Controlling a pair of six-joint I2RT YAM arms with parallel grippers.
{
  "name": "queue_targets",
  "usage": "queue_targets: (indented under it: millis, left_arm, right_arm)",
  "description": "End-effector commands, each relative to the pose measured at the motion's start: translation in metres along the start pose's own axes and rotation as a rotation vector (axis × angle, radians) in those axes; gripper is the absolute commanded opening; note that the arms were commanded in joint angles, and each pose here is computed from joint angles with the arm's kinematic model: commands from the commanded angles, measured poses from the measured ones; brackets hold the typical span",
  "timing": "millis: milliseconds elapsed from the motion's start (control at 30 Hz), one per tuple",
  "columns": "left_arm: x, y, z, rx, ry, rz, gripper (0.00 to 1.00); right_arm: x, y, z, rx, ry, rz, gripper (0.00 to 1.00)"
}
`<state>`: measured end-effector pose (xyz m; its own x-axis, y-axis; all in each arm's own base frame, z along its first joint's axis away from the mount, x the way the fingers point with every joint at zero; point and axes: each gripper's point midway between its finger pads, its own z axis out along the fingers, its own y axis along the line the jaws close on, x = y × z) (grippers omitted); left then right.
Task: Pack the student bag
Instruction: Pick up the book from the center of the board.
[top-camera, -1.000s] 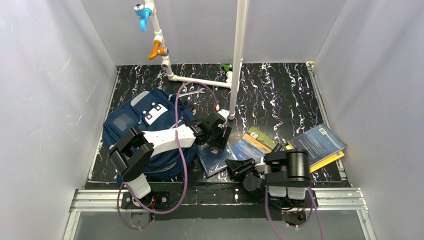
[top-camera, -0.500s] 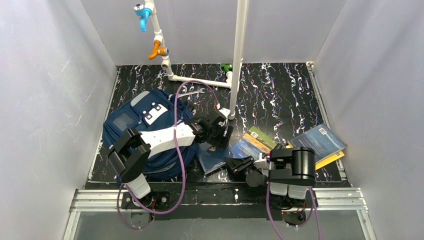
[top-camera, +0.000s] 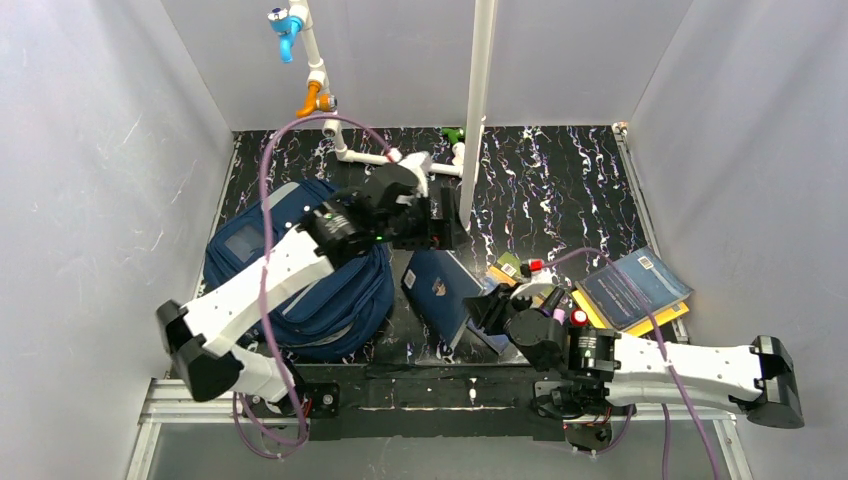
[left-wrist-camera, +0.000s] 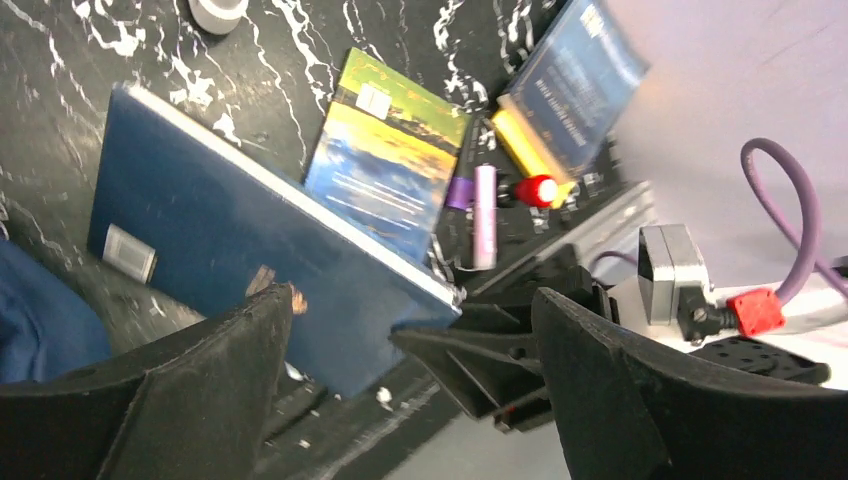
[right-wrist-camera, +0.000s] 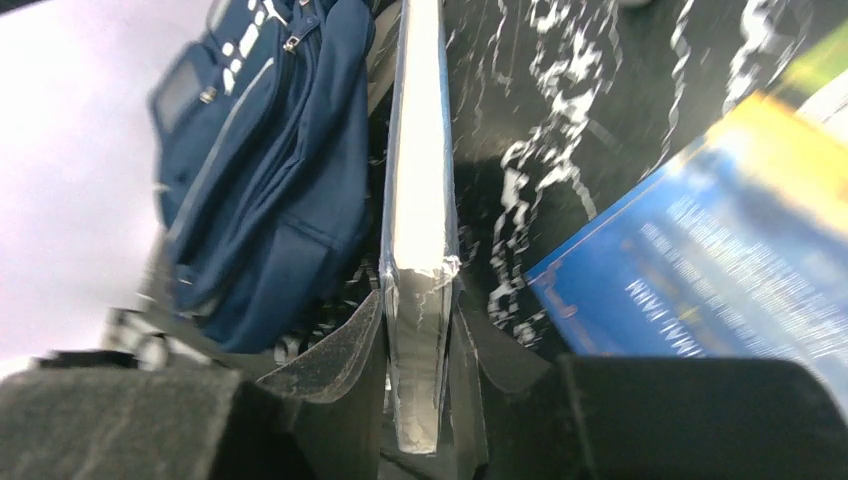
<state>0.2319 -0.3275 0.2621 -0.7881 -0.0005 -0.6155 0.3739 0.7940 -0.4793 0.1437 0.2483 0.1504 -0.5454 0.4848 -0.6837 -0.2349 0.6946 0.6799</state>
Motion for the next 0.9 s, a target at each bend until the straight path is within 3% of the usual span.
queue_targets:
  millis: [0, 167, 267, 333, 633, 700, 867]
  left_arm:
    - [0.001, 0.005, -0.043, 0.014, 0.029, -0.319, 0.88]
    - [0.012, 0.021, -0.055, 0.017, 0.095, -0.720, 0.88]
    - [0.032, 0.024, -0.045, 0.000, 0.183, -0.990, 0.88]
    - [0.042, 0.021, -0.036, 0.009, 0.243, -1.081, 0.88]
    - [0.060, 0.031, 0.028, -0.034, 0.347, -1.165, 0.91]
    - [0.067, 0.035, 0.040, -0.065, 0.380, -1.177, 0.87]
    - [0.074, 0.053, 0.052, -0.139, 0.330, -1.175, 0.69]
  right_arm:
    - [-0.046, -0.007, -0.013, 0.105, -0.010, -0.567, 0.01]
    - [-0.071, 0.027, -0.009, 0.027, -0.026, -0.946, 0.01]
    - [-0.067, 0.040, -0.005, -0.063, -0.014, -1.103, 0.01]
    - [-0.061, 0.041, -0.003, -0.093, 0.007, -1.169, 0.01]
    - [-0.038, 0.040, -0.001, -0.171, 0.071, -1.231, 0.01]
    - [-0.034, 0.039, -0.001, -0.175, 0.086, -1.238, 0.01]
    - [-0.029, 0.033, 0.000, -0.157, 0.110, -1.251, 0.01]
